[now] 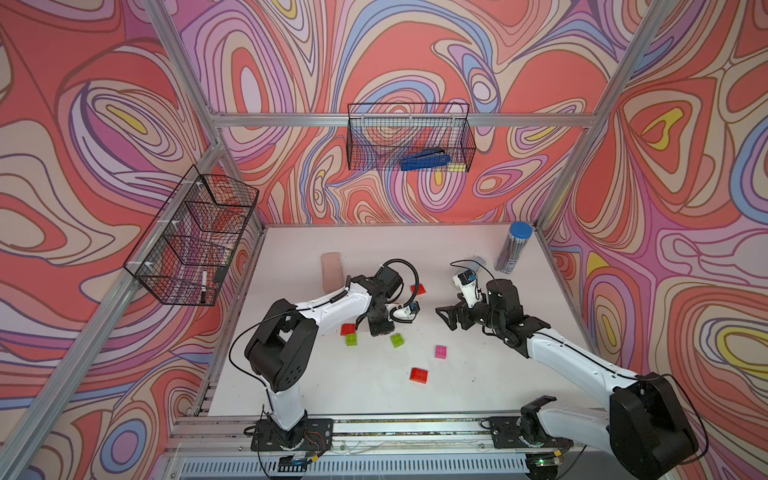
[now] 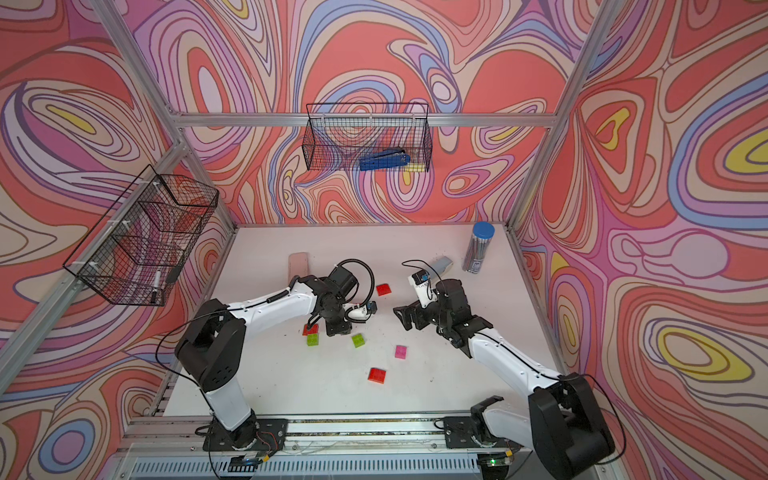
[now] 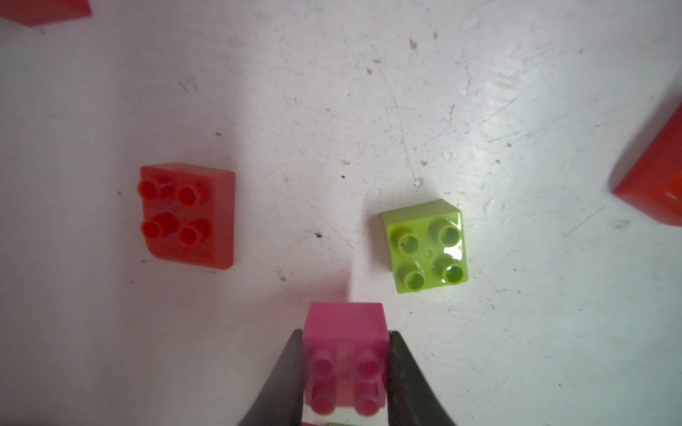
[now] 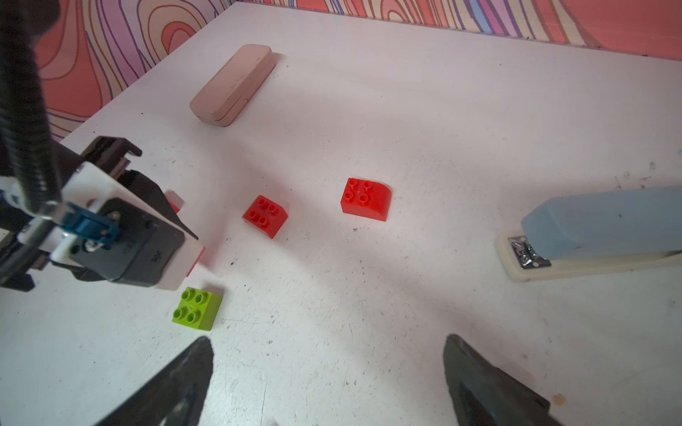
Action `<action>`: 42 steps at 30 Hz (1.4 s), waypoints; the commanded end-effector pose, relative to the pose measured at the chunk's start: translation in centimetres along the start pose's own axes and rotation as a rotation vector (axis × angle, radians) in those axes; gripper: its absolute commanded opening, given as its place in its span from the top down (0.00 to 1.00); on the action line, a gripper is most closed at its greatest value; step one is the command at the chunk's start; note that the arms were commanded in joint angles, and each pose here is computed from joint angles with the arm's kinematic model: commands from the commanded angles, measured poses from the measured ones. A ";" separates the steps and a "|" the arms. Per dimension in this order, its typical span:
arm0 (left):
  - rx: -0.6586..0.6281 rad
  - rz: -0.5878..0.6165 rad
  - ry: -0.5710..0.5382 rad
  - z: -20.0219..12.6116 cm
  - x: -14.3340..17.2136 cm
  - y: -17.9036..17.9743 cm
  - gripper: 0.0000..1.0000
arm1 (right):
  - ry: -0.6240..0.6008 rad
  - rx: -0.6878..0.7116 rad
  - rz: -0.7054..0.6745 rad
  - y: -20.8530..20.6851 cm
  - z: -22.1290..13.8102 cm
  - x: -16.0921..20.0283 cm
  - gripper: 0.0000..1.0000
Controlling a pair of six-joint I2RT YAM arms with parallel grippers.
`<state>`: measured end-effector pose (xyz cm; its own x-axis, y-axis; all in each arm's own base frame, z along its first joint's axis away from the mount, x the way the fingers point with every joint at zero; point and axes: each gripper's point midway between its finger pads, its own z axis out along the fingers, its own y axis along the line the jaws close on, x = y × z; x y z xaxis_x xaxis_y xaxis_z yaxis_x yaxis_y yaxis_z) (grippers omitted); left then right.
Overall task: Assemble the letter s with lego
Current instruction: Pick up the lego brick from the center of the board, then assemble the lego brick with the lego brick.
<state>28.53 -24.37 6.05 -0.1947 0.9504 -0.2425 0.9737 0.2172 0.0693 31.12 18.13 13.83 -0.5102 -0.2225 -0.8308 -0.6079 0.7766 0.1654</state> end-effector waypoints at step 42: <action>0.061 0.181 0.026 2.3 -5.6 6.4 0.75 | 0.015 0.051 -0.033 -0.8 0.1 -0.1 0.02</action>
<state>36.10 -29.31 6.22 -0.0381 0.9715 -0.2339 0.9965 0.0544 0.0633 31.49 17.36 13.36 -0.5082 -0.2493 -0.8244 -0.5872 0.8005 0.1198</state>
